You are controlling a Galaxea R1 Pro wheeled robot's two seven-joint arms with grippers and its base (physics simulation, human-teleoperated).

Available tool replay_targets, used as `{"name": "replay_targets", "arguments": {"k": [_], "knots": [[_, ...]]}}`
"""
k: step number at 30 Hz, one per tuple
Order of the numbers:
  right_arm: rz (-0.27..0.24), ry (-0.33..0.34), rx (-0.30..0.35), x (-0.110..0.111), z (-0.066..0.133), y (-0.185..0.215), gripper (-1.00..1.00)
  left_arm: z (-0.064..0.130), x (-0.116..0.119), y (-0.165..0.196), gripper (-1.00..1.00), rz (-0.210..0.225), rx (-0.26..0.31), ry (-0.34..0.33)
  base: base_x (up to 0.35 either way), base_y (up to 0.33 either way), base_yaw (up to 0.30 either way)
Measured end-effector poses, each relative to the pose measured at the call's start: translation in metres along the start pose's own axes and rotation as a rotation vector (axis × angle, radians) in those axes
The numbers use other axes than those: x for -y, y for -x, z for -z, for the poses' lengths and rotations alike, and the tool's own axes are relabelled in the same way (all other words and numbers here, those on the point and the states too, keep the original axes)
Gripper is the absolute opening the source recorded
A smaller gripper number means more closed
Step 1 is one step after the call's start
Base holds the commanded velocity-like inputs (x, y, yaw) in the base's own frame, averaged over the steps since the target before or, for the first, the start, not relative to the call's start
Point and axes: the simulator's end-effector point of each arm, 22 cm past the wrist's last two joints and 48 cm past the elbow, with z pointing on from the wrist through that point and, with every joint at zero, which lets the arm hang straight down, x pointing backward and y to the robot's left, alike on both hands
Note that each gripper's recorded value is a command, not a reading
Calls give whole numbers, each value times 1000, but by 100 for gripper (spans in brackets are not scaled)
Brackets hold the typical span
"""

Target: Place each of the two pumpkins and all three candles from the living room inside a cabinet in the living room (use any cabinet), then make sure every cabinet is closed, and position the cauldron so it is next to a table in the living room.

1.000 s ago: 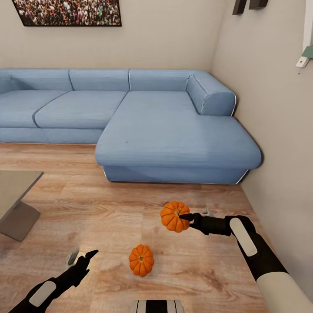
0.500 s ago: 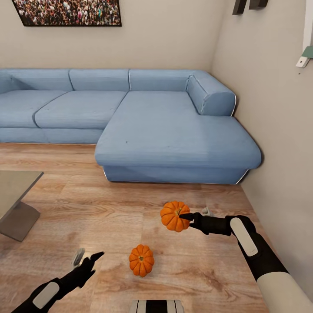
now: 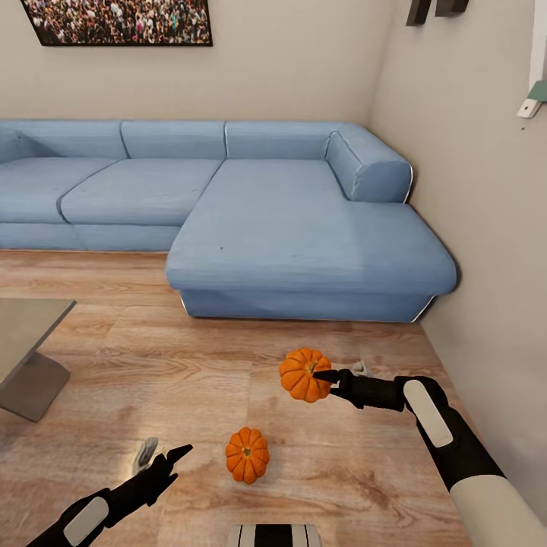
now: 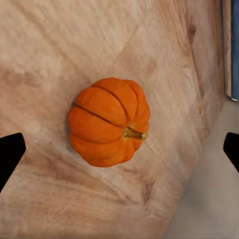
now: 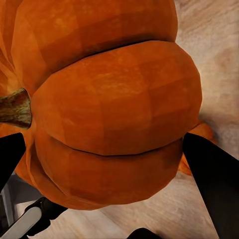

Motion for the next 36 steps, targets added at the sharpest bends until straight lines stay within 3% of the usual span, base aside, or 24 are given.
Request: {"name": "replay_targets", "arguments": {"k": [20,36], "knots": [[2,2,-1,-1,-1,-1,-100,0,0,2,100,6,9,-1,51,-44,0],[-43,-23,-36,30,-18,-12,-100,-8,-31,-9,100,28,-10,48,0,0,0]]}}
